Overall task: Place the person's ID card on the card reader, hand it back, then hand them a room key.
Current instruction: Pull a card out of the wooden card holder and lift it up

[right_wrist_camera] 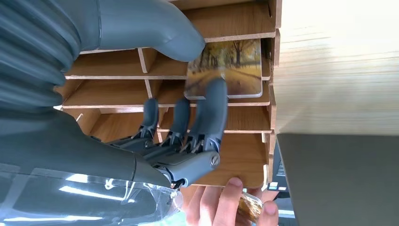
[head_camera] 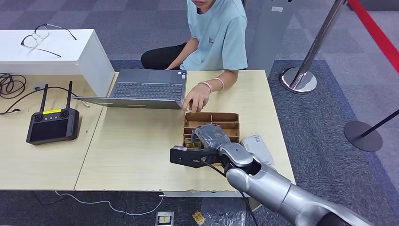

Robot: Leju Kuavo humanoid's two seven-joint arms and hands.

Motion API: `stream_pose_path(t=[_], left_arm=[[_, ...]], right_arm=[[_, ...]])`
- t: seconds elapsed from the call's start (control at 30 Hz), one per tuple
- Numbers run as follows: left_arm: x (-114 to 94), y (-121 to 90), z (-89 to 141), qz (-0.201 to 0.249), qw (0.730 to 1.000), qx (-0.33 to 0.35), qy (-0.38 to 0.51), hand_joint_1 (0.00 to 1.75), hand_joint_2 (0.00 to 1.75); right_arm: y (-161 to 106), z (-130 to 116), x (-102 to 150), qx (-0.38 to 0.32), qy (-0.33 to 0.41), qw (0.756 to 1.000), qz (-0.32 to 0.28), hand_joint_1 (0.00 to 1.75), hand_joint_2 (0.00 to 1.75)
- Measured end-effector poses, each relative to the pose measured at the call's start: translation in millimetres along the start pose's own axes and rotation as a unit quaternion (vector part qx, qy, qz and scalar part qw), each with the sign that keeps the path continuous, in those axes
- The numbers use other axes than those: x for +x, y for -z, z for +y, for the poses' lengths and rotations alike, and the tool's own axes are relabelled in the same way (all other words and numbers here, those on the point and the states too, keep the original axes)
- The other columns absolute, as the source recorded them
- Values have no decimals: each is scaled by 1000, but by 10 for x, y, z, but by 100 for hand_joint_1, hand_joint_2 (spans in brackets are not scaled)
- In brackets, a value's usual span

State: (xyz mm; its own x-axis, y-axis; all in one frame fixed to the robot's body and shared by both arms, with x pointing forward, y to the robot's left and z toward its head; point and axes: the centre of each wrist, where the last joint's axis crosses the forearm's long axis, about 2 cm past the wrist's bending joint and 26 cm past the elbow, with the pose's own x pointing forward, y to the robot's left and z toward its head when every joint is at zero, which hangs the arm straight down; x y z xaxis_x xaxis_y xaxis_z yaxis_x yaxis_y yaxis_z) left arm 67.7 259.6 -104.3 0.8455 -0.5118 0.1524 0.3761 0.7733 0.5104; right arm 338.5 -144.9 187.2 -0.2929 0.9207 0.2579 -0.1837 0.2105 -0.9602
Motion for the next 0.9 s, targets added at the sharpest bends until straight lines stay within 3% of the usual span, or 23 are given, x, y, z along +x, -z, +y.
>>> stream_pose_path(t=[0.1, 0.33, 0.9], left_arm=[[3, -2, -4, 0, 1000, 0, 0, 0, 175], [5, -5, -8, 0, 1000, -1, -1, 0, 175], [17, -14, -25, -1, 1000, -3, -1, 0, 175]], right_arm=[[-1, 1, -1, 0, 1, 1000, 0, 82, 175], [7, -21, -10, -3, 4, 1000, 2, 58, 175], [15, -56, -10, -8, 6, 1000, 2, 68, 175]])
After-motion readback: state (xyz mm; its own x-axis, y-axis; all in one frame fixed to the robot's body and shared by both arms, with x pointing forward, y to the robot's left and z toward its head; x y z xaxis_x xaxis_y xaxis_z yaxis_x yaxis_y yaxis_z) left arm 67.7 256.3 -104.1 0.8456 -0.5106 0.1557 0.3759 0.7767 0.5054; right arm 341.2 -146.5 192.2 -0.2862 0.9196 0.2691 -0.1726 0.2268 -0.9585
